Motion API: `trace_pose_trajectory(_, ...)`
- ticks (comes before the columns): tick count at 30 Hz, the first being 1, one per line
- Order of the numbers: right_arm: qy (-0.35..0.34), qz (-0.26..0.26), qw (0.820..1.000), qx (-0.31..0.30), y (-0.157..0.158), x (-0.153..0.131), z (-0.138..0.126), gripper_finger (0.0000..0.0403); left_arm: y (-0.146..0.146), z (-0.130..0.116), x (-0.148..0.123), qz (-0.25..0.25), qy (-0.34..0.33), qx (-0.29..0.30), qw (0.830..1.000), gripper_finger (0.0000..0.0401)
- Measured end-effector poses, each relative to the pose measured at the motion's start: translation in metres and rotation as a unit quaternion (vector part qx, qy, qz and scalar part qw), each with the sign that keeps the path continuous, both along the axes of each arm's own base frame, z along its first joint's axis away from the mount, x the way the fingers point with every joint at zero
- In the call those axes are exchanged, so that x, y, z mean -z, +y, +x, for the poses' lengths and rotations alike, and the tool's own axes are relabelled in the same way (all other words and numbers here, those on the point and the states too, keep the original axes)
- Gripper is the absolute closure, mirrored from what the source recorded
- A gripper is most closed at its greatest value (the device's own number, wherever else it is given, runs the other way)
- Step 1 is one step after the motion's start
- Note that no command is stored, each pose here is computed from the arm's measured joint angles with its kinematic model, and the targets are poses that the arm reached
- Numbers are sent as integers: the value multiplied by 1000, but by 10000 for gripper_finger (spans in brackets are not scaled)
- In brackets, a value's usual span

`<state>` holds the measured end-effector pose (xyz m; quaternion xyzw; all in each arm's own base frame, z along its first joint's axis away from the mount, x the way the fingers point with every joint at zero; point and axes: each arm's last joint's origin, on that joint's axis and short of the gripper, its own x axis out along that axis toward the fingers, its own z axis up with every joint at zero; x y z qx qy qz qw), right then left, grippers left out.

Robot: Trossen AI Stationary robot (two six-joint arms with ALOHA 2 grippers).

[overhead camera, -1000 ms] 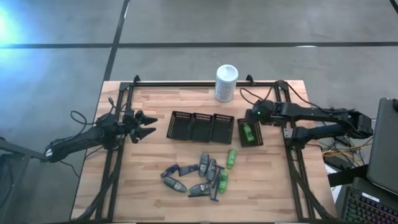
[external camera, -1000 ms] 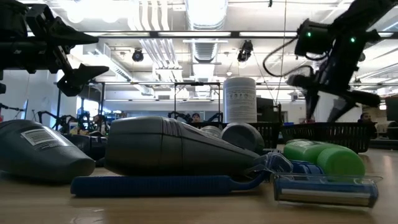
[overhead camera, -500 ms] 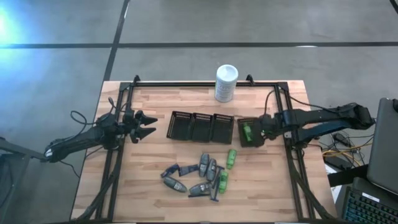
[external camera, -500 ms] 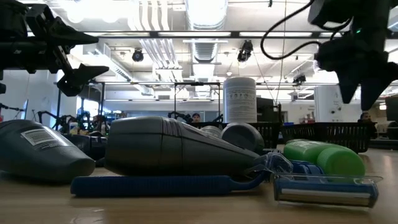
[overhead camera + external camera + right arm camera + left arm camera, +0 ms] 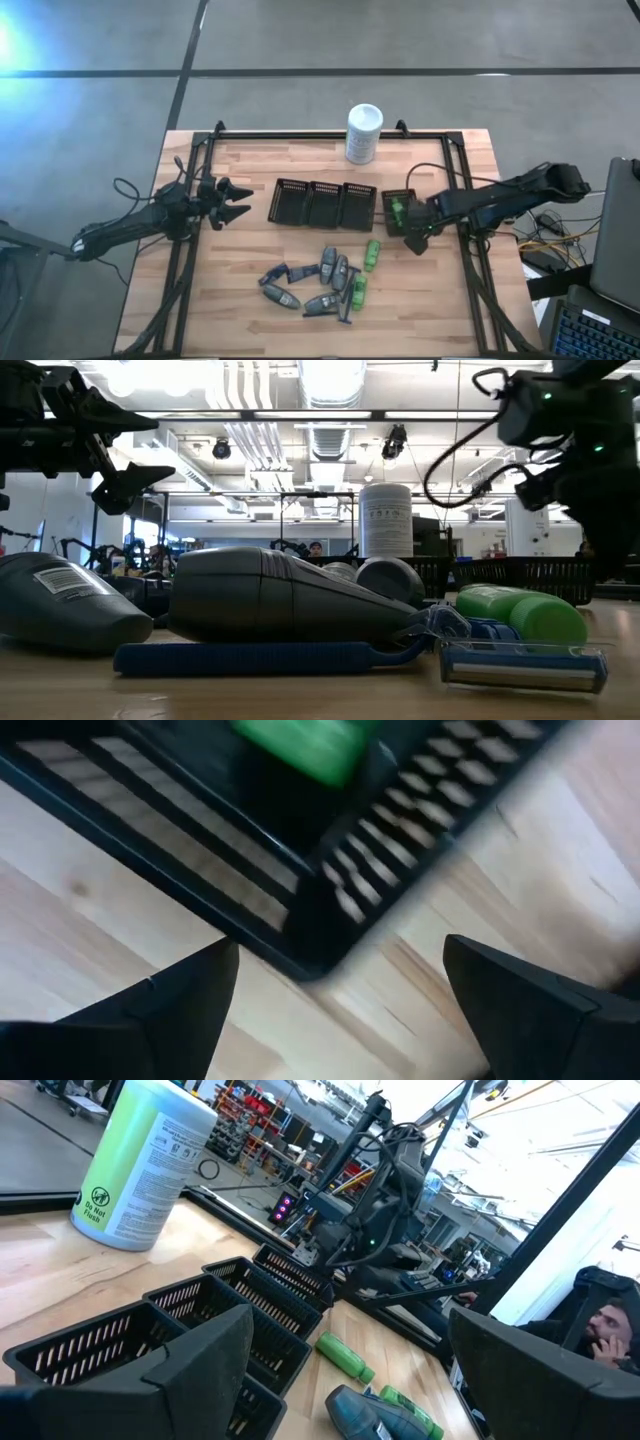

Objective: Pick & Place Travel size toiletries
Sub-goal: Adjust the black bin on the table, then put the green shampoo into the right black bin

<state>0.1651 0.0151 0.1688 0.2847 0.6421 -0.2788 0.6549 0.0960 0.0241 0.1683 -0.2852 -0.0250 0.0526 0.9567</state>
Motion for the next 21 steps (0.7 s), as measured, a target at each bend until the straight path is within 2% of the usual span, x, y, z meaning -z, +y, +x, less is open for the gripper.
trace_pose_trajectory(5,-39,4,999,2,0,2,22,74,0,0,0,0,0,0,1000,59)
trace_pose_trajectory(12,-62,-6,998,13,1,-11,39,97,0,0,0,0,0,0,1000,59)
trace_pose_trajectory(16,-49,0,997,63,6,-17,34,100,0,0,0,0,0,0,1000,59)
trace_pose_trajectory(21,-56,25,985,159,22,-25,25,79,0,0,0,0,0,0,1000,59)
